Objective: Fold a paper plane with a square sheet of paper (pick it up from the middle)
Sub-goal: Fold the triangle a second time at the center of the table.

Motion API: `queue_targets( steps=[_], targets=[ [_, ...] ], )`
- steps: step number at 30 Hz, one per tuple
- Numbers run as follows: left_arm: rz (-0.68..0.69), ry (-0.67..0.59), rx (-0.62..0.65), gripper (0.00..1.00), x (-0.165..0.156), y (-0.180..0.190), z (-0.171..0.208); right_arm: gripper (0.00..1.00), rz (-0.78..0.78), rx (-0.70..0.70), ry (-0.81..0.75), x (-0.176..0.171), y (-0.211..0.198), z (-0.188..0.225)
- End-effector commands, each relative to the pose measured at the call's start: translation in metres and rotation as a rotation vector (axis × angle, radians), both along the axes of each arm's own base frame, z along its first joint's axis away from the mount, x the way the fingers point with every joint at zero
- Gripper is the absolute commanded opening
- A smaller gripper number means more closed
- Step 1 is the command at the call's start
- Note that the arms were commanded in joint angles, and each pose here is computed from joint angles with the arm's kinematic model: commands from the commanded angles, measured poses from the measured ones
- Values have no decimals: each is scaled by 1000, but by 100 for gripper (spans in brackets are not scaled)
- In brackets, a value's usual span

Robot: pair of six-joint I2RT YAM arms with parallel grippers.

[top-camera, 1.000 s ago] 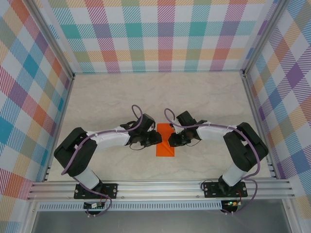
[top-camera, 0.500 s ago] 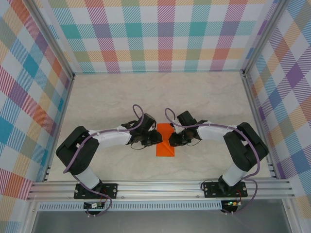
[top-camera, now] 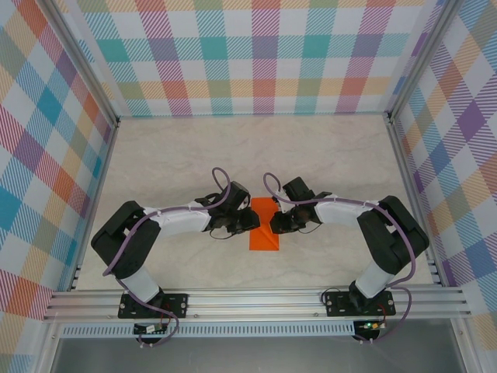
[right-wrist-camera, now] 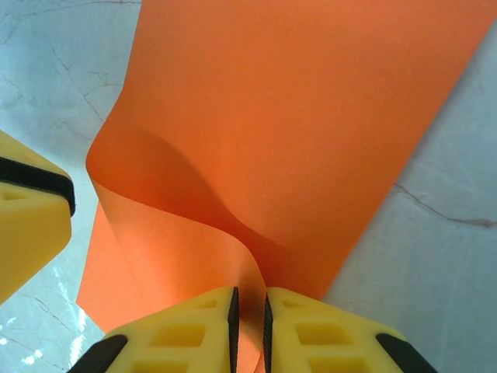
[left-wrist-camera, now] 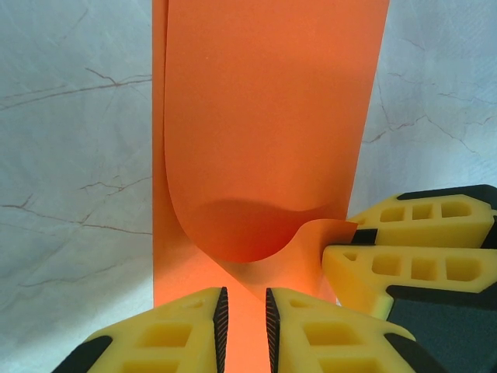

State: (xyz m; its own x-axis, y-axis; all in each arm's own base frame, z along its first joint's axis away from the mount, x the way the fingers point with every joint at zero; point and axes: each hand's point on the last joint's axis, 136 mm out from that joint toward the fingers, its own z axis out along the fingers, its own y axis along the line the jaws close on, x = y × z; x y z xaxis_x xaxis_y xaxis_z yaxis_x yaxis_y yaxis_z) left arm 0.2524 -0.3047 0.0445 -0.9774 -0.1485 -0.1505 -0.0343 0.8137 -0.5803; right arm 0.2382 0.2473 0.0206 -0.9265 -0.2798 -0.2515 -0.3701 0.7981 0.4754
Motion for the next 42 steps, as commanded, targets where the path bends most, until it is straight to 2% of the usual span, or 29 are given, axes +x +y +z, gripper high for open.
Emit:
queue_targets(
  steps=[1, 21, 32, 42],
  targets=[
    [-11, -13, -29, 22, 1, -15, 7, 17, -15, 2, -17, 4, -2, 3],
    [2, -19, -31, 22, 1, -17, 9, 16, -39, -11, -40, 5, -8, 5],
    [13, -52, -53, 22, 2, -17, 23, 16, -44, -28, -38, 6, -10, 1],
    [34, -64, -83, 18, 4, -19, 27, 16, -47, -26, -47, 5, -11, 4]
  ],
)
